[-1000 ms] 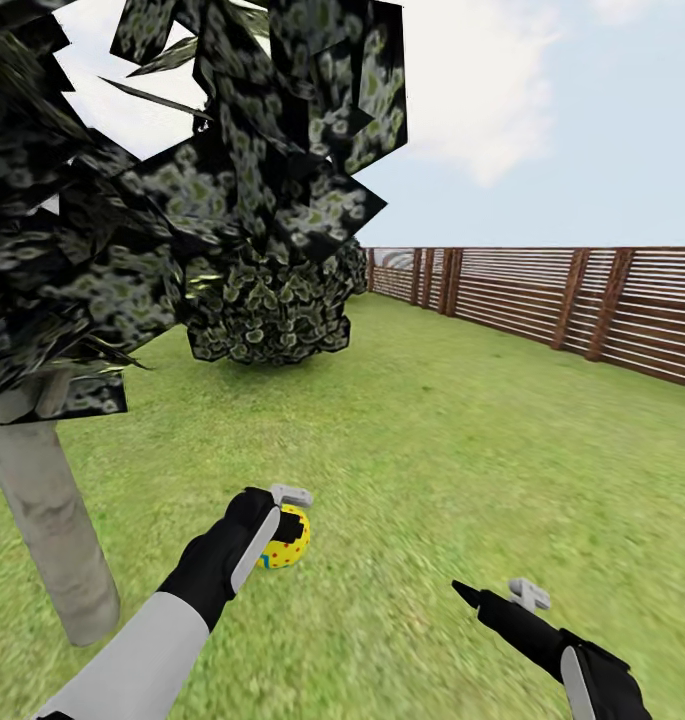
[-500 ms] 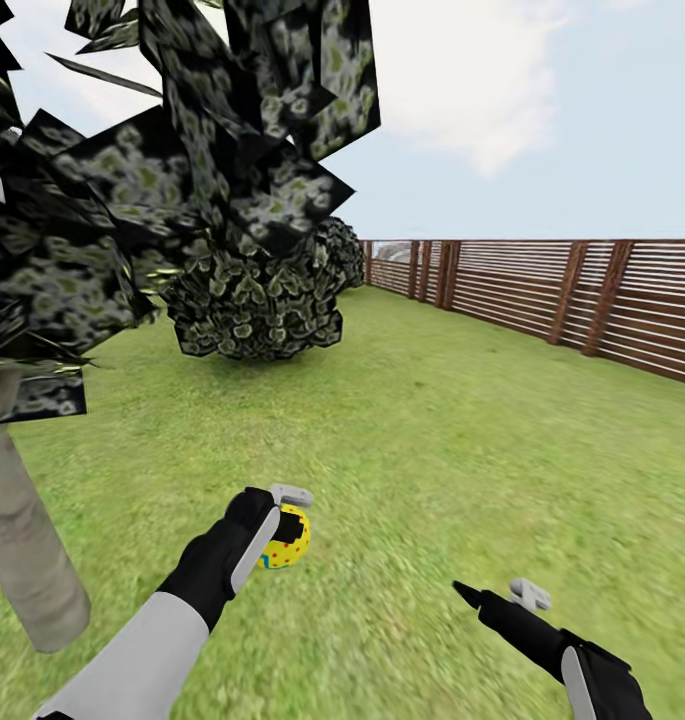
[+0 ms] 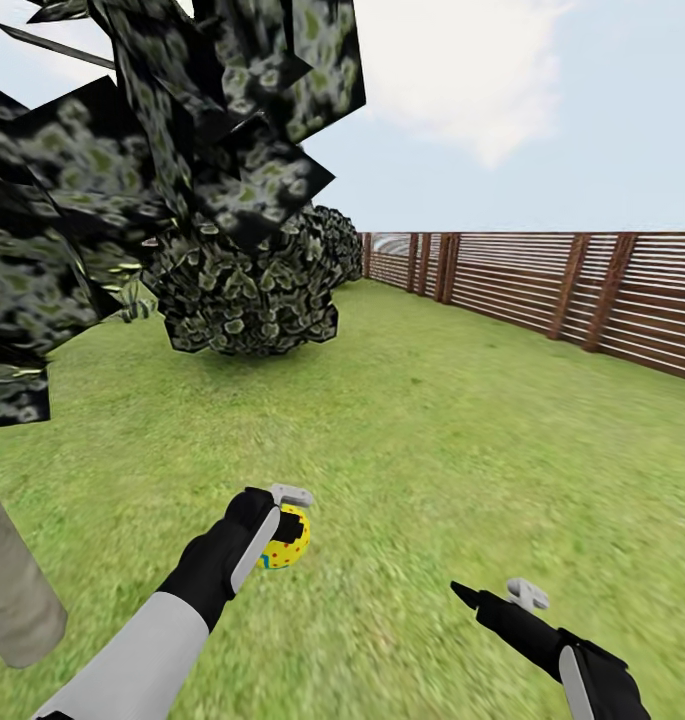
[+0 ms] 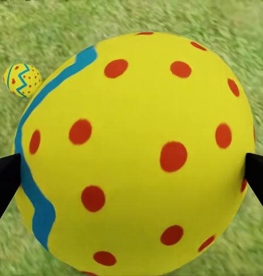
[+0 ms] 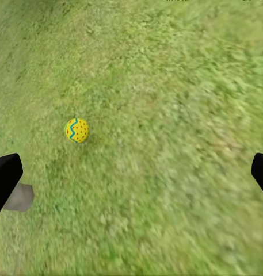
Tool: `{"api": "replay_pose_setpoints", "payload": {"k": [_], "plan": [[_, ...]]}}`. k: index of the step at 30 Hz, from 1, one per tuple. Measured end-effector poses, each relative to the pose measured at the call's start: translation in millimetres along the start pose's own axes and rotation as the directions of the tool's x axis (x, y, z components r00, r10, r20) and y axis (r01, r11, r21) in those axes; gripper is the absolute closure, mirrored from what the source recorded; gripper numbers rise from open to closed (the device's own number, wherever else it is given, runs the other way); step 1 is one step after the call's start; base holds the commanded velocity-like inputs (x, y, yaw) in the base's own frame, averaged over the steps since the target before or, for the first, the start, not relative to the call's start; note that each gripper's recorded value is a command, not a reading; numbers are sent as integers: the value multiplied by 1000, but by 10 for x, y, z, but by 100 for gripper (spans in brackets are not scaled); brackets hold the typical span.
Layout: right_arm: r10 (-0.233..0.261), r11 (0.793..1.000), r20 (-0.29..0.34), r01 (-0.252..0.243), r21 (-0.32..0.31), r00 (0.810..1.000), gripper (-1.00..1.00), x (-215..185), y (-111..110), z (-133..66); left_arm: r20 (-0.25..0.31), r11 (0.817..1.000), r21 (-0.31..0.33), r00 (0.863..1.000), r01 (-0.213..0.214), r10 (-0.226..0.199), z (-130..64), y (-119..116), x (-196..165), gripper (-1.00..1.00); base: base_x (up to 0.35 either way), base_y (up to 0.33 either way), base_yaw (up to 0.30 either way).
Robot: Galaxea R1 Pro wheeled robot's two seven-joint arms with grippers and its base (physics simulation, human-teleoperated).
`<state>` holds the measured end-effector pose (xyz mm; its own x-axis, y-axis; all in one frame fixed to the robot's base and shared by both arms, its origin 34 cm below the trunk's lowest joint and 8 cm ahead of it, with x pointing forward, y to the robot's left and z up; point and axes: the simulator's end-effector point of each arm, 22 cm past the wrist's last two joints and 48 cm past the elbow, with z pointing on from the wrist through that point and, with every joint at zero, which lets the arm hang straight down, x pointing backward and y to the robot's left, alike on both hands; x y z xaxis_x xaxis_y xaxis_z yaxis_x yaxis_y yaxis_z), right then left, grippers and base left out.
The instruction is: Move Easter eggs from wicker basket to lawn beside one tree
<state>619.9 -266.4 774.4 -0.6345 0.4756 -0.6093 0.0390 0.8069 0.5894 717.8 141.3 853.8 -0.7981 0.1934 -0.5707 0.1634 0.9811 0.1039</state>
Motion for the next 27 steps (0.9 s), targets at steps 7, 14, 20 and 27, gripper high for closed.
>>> {"api": "replay_pose_setpoints", "payload": {"k": [7,14,20,27], "plan": [[0,1000,-12,0,3,1000,-100,48,-15,27,-11,1000,8,1000,2,-2,48,-19,37,100,143,-8,62],[3,1000,-20,-2,7,1000,-100,86,-39,47,-21,1000,19,1000,5,-4,93,-42,74,100,11,0,125],[9,1000,-21,-9,6,1000,-100,144,-97,99,-32,1000,21,999,8,-7,197,-51,155,100,0,0,119],[15,1000,-17,-15,7,1000,-100,204,-174,155,-63,1000,0,998,26,-26,500,27,354,100,0,0,19]]}}
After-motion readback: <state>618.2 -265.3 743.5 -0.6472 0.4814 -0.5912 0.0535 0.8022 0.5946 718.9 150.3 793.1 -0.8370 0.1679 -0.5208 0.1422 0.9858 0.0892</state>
